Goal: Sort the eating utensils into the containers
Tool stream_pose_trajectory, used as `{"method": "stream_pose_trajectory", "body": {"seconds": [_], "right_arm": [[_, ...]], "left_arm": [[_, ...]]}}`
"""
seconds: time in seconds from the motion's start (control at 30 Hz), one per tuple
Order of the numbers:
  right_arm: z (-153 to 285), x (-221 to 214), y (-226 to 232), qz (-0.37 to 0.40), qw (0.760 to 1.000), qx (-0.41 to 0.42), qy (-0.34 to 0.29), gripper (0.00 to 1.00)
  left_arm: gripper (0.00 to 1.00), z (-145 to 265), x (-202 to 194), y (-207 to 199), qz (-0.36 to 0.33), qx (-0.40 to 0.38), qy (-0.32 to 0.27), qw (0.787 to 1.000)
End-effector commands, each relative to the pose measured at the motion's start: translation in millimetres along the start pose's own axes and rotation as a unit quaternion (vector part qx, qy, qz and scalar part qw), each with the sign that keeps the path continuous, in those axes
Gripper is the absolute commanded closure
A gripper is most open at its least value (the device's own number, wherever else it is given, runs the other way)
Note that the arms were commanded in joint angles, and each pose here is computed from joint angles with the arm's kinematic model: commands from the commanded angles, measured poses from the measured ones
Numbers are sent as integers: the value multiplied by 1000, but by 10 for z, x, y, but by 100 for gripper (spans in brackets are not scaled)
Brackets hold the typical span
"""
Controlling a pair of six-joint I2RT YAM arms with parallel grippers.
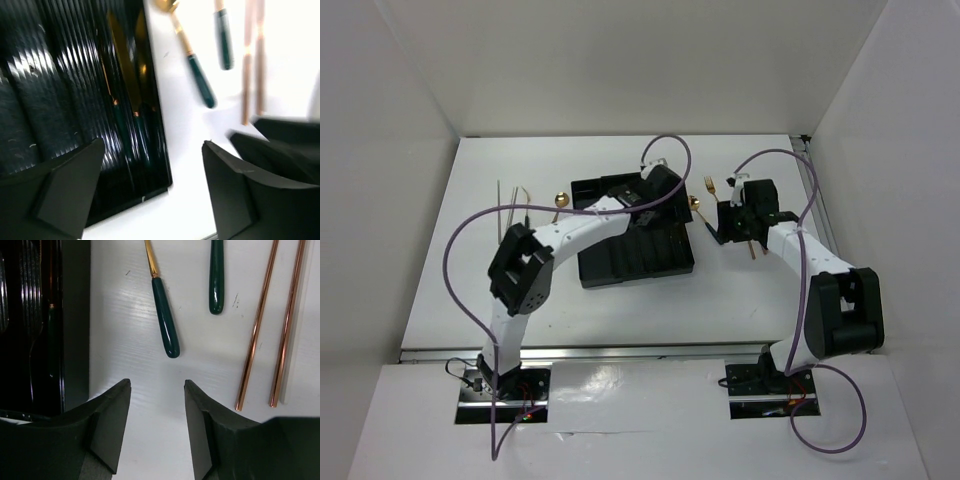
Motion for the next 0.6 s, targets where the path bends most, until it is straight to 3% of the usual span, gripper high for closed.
{"method": "stream_pose_trajectory", "body": {"seconds": [0.0,0.07,0.2,0.37,0.57], "right_arm": [[-92,144,-41,31,999,1,-26,43],[-174,123,-98,44,999,-10,-21,37],[-404,98,-207,56,998,-31,-14,37],[-573,178,-116,104,994,-20,-26,37],[-722,356,-93,115,992,-14,-40,40]], "left_arm": [[5,668,494,-165,-35,-38,-97,994],[0,983,650,-168,-52,-49,-137,988],[0,1375,909,139,-74,-26,-194,978],[0,1473,969,664,-92,10,-164,982],[0,1401,956,1435,-65,82,-108,989]]}}
Point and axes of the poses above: each gripper's point midway between its finger pads, its own z axis back along the fingers, its own y axis along the line the jaws close on, x = y × z, the point moved 2 cm from there along z, back along the fingers, and after that the axes turned 8 degrees about -z, right-handed, at the moved point
